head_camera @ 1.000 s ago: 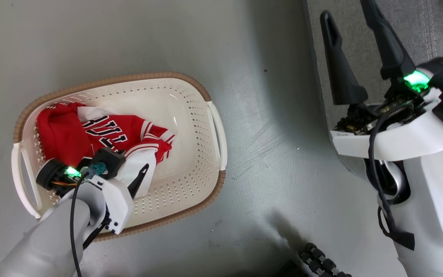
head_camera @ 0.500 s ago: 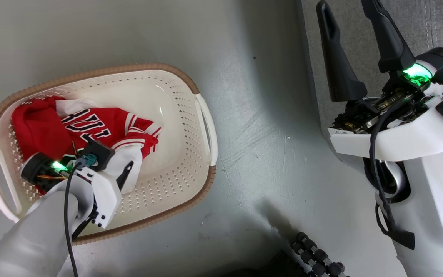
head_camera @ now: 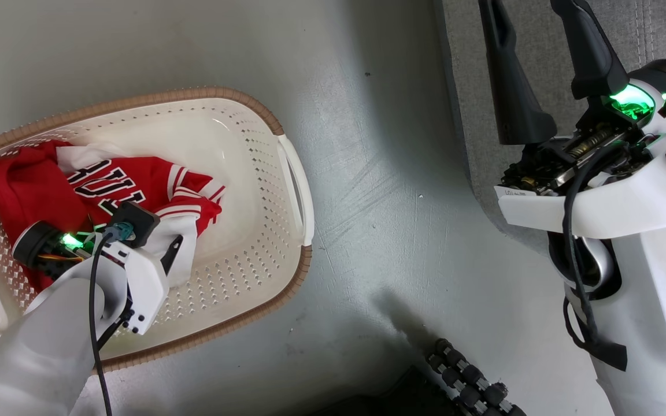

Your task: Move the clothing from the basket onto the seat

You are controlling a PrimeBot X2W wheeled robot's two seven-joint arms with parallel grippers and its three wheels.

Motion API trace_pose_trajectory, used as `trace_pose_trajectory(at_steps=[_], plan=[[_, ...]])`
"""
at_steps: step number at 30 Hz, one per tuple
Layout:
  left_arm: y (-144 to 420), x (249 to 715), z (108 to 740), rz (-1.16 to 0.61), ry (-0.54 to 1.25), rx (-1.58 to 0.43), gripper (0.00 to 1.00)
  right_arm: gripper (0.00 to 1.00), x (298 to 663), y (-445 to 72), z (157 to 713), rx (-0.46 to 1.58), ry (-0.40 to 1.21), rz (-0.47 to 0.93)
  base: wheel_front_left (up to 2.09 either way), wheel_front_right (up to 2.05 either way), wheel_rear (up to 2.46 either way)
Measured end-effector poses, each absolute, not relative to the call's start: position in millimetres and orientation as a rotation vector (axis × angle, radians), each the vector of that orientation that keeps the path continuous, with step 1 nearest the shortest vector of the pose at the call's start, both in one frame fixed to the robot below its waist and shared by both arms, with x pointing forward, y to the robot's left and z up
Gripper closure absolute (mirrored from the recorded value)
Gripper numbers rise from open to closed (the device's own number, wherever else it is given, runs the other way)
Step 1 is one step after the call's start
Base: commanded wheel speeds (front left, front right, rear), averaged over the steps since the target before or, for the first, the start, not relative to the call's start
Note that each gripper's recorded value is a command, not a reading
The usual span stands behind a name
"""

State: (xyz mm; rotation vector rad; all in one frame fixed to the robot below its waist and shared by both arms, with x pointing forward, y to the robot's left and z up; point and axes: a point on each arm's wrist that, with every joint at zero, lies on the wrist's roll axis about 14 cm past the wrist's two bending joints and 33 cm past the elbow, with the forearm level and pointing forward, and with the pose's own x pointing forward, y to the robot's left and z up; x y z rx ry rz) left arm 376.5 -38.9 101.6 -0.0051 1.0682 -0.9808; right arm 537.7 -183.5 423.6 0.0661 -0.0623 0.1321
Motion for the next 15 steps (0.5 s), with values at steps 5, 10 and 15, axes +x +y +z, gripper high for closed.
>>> trace_pose_trajectory(at_steps=[5,10,15], plan=[[-40.2,373.6,99.8,-0.995,1.070,0.002,1.00,0.00,537.4,-184.2,422.8,0.065,-0.060,0.130,0.00,0.00,0.00],[-41.8,378.5,102.2,-1.001,1.054,0.012,1.00,0.00,537.4,-185.0,426.0,0.068,-0.066,0.128,0.00,0.00,0.00],[-45.1,381.8,107.5,-1.011,1.024,0.007,1.00,0.00,537.5,-186.3,430.4,0.068,-0.076,0.124,0.00,0.00,0.00]])
